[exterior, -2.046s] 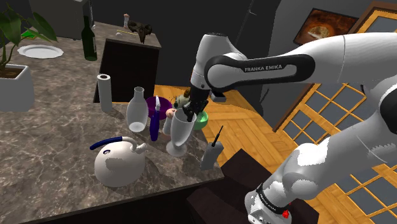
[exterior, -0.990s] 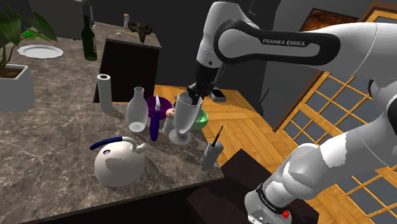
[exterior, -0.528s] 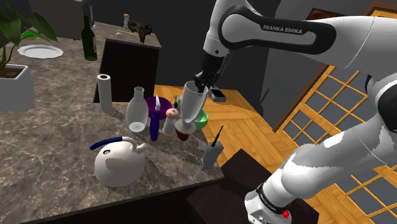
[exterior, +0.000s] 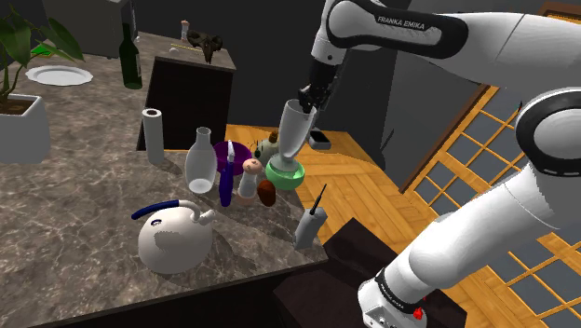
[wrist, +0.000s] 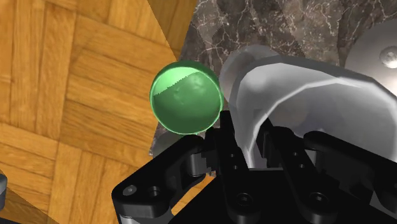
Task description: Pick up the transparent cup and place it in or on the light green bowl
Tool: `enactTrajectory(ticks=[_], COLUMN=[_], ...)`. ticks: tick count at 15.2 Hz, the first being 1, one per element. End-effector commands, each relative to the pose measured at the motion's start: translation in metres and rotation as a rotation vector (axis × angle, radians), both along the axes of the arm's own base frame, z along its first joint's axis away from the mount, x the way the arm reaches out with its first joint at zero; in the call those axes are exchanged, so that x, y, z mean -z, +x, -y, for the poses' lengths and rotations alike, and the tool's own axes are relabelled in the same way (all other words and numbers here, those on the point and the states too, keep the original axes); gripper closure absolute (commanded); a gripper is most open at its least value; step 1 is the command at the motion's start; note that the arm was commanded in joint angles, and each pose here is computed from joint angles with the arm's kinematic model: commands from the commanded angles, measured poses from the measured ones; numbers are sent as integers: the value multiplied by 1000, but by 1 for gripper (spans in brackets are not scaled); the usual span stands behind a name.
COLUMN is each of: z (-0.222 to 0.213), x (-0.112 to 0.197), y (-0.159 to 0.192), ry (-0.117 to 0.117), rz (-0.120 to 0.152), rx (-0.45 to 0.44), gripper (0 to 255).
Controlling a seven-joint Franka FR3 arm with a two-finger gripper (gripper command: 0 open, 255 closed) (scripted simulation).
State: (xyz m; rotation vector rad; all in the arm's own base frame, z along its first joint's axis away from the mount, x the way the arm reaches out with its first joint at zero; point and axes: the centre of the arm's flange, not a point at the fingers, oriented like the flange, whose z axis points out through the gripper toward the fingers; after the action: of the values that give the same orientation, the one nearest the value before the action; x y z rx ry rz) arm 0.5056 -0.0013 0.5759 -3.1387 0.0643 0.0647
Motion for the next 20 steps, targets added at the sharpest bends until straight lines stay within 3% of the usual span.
enactTrajectory(ticks=[1,10,20], z=[23,127,127], x=[-7,-38,14], y=[13,63,63], ry=[-1,-1,-1], rz=[1,1,1], rx=[-1,-1,-1], gripper=[255,255,255])
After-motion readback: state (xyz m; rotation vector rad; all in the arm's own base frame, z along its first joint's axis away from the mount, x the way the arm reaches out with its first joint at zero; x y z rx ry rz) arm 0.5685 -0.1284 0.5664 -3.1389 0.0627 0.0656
